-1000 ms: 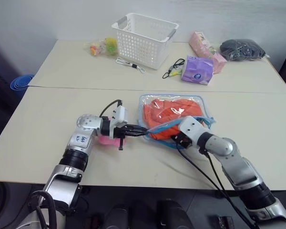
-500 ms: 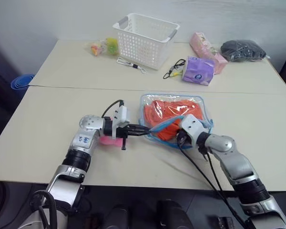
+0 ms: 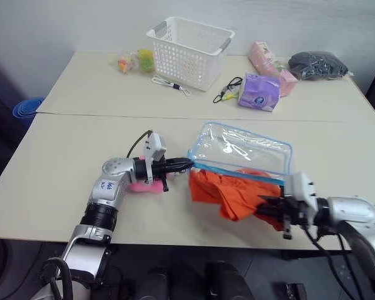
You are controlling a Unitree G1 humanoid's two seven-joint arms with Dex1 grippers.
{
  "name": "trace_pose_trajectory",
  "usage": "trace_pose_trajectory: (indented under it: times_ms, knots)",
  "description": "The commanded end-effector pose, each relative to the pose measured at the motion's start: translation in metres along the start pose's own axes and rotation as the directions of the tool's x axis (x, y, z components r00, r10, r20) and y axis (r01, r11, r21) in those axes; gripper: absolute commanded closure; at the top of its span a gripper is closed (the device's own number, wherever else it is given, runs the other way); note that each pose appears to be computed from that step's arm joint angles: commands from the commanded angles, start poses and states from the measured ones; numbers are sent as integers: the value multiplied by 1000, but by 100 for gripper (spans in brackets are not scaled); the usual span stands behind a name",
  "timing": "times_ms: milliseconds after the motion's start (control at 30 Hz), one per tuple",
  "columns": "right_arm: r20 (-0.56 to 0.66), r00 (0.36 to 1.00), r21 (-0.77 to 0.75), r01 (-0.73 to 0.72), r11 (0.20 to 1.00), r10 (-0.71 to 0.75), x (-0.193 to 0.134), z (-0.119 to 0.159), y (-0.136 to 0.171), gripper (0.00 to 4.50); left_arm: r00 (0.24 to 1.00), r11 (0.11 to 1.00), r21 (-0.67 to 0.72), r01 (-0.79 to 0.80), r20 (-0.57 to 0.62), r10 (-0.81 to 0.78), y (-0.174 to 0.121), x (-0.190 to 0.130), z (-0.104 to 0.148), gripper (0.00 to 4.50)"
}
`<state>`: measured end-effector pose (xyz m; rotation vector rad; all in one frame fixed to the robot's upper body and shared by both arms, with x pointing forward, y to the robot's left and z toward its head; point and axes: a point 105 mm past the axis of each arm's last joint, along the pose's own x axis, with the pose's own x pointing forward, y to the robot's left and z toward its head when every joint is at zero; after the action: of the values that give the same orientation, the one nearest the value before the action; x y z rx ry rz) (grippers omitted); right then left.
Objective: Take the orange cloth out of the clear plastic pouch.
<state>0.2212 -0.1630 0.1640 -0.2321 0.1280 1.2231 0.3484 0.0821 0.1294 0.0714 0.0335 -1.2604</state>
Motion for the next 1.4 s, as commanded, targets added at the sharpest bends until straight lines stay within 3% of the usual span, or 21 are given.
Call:
trace_pose_trajectory:
  times_ms: [33, 267, 367, 500, 600, 700, 800, 867, 1000, 1233, 1400]
  knots:
    - [59, 997, 12, 51, 999, -51, -26, 35, -1, 448, 999, 999, -8, -44, -4, 44, 3, -12, -1, 450]
    - [170, 949, 85, 253, 964, -264, -91, 89, -37, 448, 996, 996, -3, -89, -11, 89, 6, -24, -2, 450]
    - [264, 840, 9, 489, 872, -474, -134, 114, -80, 448, 995, 995, 2, -97, -13, 97, 7, -27, -2, 450]
    - [360, 660, -140, 737, 661, -660, -175, 132, -131, 448, 996, 996, 9, -88, -21, 88, 6, -27, -2, 450]
    - [235, 642, -242, 766, 596, -730, -181, 92, -155, 448, 997, 997, 17, -78, -25, 79, 6, -25, -2, 450]
    - [-2, 681, -319, 694, 646, -732, -173, 13, -160, 448, 997, 997, 26, -68, -24, 69, 5, -22, -1, 450]
    - [-242, 693, -442, 544, 713, -679, -168, -55, -146, 448, 998, 998, 41, -48, -35, 50, 3, -20, 0, 450]
    - [-316, 671, -465, 506, 726, -671, -172, -81, -138, 448, 998, 998, 60, -35, -52, 38, 2, -22, 1, 450]
    - [-382, 662, -450, 477, 755, -645, -184, -98, -127, 448, 997, 997, 70, -45, -64, 50, 4, -31, 2, 450]
    - [-303, 696, -350, 555, 755, -651, -204, -89, -112, 246, 996, 997, 73, -15, -90, 22, -6, -46, -5, 450]
    - [-206, 769, -260, 553, 792, -605, -207, -64, -89, 82, 996, 997, 76, -3, -86, 10, -15, -63, 0, 328]
